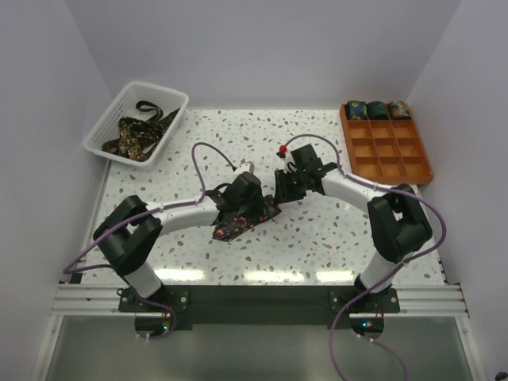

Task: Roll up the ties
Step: Roll the tie

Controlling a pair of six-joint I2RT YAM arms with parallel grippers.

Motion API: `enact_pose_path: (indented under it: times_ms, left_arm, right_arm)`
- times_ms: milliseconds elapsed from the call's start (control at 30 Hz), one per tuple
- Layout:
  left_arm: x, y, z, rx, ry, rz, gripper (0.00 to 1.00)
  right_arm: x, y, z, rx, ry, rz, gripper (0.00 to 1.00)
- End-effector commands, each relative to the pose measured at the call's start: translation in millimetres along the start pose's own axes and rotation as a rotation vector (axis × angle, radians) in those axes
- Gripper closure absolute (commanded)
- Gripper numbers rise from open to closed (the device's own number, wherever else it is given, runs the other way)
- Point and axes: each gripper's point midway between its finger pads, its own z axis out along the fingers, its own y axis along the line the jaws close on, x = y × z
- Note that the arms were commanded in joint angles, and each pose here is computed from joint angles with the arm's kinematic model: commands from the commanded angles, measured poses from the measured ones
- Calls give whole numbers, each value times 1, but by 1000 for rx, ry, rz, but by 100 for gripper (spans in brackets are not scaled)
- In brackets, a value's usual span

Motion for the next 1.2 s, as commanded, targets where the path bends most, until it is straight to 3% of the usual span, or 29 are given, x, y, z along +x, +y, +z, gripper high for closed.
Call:
enact_pose_path:
  times_ms: [0,100,233,367,667,1167]
  left_arm:
    - [-9,-11,3,24,-36,-19,65]
    - [-7,-8,5,15,-32,-20,72]
    - [-6,-6,0,19,-39,-27,89]
    - [-6,0,-8,22,-48,-35,95]
    - [5,30,-13,26,-36,-94,93]
    - [7,45,-16,3,-38,-98,86]
  right_arm:
    - [-14,14,-10,-38,-55,-30,63]
    - [-13,14,-10,-37,-57,-29,63]
    - [-16,17,-15,-41,-72,-27,63]
    - [-21,23,-23,-56,-96,-23,62]
    - [-21,39,-28,-143,-99,-4,49]
    - [3,46,-3,-216,-20,24,43]
